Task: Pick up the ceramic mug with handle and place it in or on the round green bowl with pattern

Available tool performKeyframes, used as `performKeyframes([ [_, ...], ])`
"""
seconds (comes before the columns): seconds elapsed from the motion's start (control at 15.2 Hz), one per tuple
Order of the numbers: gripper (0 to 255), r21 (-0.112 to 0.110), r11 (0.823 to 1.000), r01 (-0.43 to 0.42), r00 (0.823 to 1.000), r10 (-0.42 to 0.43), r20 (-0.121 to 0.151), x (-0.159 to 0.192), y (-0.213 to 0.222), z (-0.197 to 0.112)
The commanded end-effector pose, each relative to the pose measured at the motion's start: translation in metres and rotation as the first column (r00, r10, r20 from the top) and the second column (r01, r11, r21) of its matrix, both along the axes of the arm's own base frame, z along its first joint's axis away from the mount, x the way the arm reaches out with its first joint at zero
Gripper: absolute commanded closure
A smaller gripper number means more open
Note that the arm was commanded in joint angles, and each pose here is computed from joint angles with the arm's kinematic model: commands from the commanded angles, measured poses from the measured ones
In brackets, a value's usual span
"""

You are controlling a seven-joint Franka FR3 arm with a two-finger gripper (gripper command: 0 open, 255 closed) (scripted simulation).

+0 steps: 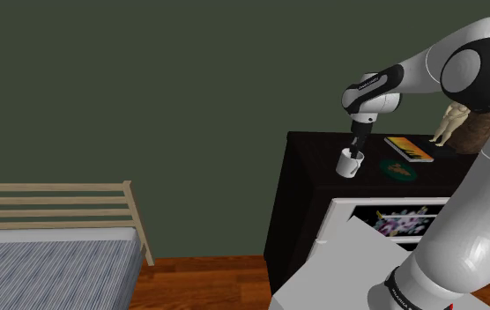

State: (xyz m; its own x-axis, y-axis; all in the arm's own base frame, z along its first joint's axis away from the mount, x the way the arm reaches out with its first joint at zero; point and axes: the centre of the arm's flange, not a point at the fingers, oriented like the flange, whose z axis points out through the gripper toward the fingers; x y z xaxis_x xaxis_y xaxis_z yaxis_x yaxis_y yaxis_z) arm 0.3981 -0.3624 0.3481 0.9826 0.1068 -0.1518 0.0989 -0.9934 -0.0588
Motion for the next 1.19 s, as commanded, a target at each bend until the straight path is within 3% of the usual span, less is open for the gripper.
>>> performKeyframes([
  [0.0, 255, 0.0, 1.0, 0.0, 1.0, 0.0, 0.0, 0.0, 0.0, 0.0],
  [0.2, 255, 0.0, 1.0, 0.0, 1.0, 0.0, 0.0, 0.0, 0.0, 0.0],
  [1.12, 255, 0.0, 1.0, 0.0, 1.0, 0.0, 0.0, 0.0, 0.0, 0.074],
])
